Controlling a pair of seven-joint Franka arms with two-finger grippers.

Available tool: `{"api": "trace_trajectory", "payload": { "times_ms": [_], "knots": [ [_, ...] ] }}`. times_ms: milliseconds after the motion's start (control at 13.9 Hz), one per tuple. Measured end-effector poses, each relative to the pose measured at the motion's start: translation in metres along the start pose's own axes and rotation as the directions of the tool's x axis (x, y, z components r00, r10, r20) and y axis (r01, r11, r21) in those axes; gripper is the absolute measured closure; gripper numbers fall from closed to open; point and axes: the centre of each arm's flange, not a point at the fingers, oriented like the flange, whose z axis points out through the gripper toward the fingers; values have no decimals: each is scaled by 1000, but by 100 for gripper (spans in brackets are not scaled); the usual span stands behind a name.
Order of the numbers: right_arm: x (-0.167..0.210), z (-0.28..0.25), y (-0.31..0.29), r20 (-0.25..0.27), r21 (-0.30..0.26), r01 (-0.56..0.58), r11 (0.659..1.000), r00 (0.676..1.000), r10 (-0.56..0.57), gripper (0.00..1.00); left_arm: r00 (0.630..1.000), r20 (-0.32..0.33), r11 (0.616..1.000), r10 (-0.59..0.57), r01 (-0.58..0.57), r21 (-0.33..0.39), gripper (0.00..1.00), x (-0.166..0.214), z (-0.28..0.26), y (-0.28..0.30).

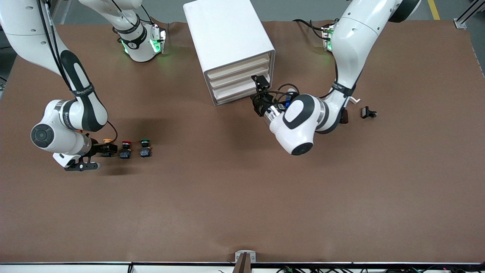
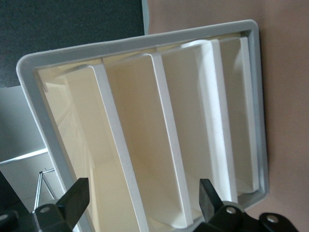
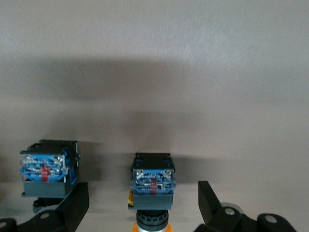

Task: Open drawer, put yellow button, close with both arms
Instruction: 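Open the drawer with the left gripper while the right gripper grasps the button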

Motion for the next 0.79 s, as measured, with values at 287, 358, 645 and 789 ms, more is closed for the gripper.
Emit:
{"api": "trace_trajectory", "payload": {
  "times_ms": [287, 358, 645, 789],
  "knots": [
    [-3, 4, -1, 9, 2, 19, 1000, 1000, -19, 23, 1000, 0, 999, -13, 13, 44, 0, -16, 27, -5],
    [-3, 4, -1, 11, 2, 25, 1000, 1000, -25, 34, 1000, -4, 998, -27, 27, 52, 0, -18, 33, -4],
    [-4, 7, 1, 14, 3, 35, 999, 999, -35, 59, 999, -17, 997, -49, 50, 64, 11, -21, 44, -1],
    [-4, 6, 1, 14, 3, 36, 999, 999, -36, 59, 998, -22, 996, -58, 60, 70, 18, -23, 50, -2]
  ]
}}
